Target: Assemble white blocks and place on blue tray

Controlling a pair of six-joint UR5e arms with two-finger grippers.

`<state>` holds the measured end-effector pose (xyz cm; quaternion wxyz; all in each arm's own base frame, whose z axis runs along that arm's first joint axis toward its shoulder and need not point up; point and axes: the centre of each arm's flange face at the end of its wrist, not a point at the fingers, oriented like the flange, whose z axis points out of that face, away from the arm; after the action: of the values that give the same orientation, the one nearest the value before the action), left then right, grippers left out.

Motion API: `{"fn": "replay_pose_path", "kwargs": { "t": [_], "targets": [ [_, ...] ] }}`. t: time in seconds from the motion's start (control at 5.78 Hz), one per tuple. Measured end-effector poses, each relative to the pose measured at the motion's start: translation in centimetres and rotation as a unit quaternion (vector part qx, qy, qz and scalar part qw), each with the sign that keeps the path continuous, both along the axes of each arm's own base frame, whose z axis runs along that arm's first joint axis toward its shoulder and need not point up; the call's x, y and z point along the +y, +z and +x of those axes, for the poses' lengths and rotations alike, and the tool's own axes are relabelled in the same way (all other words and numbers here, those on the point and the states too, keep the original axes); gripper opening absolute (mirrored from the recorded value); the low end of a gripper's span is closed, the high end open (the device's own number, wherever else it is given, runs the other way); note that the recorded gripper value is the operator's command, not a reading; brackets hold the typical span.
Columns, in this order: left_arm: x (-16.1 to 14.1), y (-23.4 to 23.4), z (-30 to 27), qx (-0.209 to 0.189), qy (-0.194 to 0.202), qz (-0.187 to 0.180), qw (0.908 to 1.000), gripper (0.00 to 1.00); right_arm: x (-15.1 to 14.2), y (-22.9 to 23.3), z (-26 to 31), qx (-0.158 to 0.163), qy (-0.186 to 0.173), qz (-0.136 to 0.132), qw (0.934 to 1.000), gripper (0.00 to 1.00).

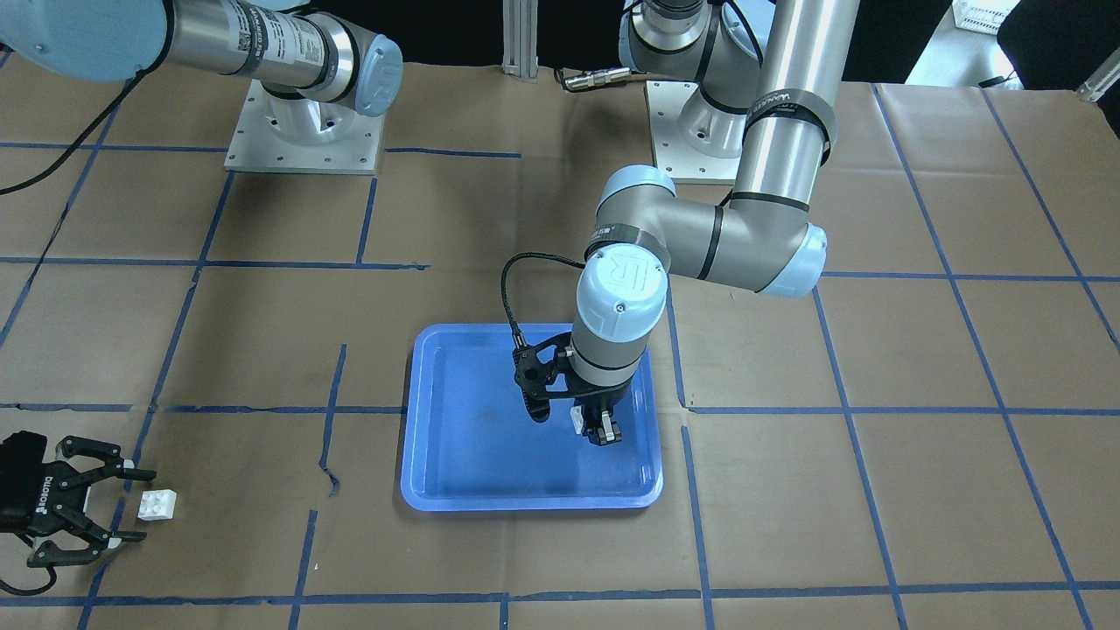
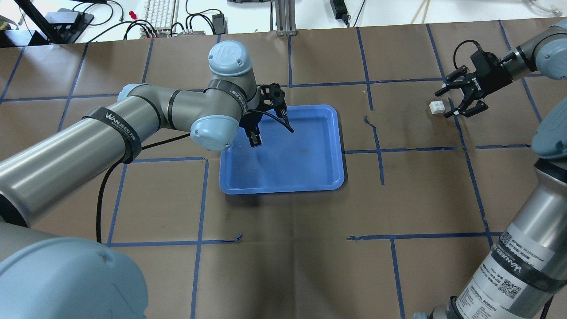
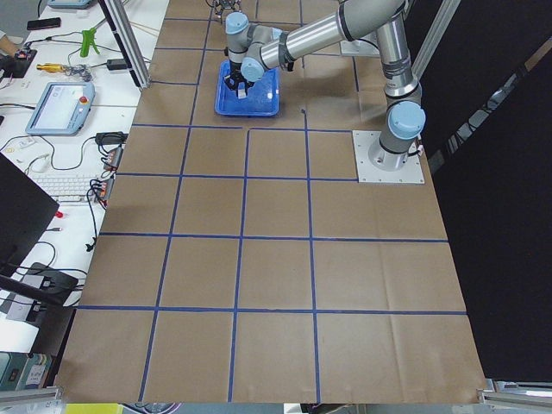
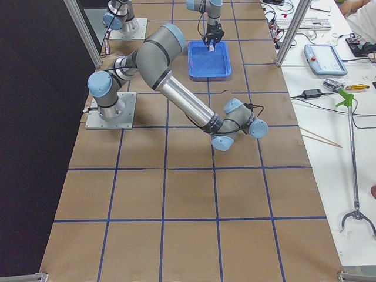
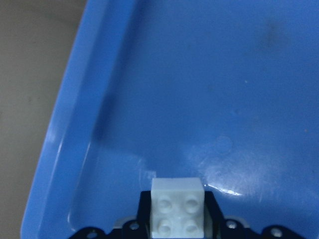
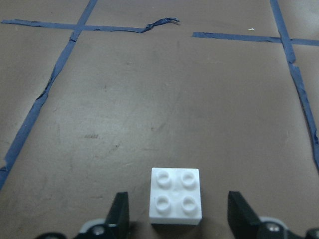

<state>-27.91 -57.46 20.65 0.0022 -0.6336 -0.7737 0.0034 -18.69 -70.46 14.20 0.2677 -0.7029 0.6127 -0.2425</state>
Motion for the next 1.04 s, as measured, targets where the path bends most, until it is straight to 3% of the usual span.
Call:
{"fn": "replay_pose_path", "kwargs": {
  "t": [0.17, 0.52, 0.69, 0.87, 1.04],
  "targets": [
    [0.7, -0.6, -0.5, 0.004, -0.029, 0.008, 0.9995, 0.03, 0.0, 0.1, 0.0, 0.001, 0.000, 0.000, 1.0000, 0.44],
    [1.7, -2.0, -1.4, 0.012, -0.053, 0.022, 0.9983, 0.04, -0.1, 0.3, -0.1, 0.002, 0.001, -0.002, 1.0000, 0.35],
    [2.0, -2.6, -1.5, 0.012, -0.056, 0.028, 0.9980, 0.13, -0.1, 0.4, -0.1, 0.002, 0.000, -0.003, 1.0000, 0.33],
    [2.2, -2.9, -1.5, 0.011, -0.056, 0.031, 0.9979, 0.46, -0.2, 1.2, -0.1, 0.005, -0.001, -0.006, 1.0000, 0.33],
    [2.2, -3.1, -1.5, 0.011, -0.057, 0.033, 0.9978, 0.49, -0.2, 3.0, 0.2, 0.011, -0.005, -0.011, 0.9999, 0.33]
  ]
}}
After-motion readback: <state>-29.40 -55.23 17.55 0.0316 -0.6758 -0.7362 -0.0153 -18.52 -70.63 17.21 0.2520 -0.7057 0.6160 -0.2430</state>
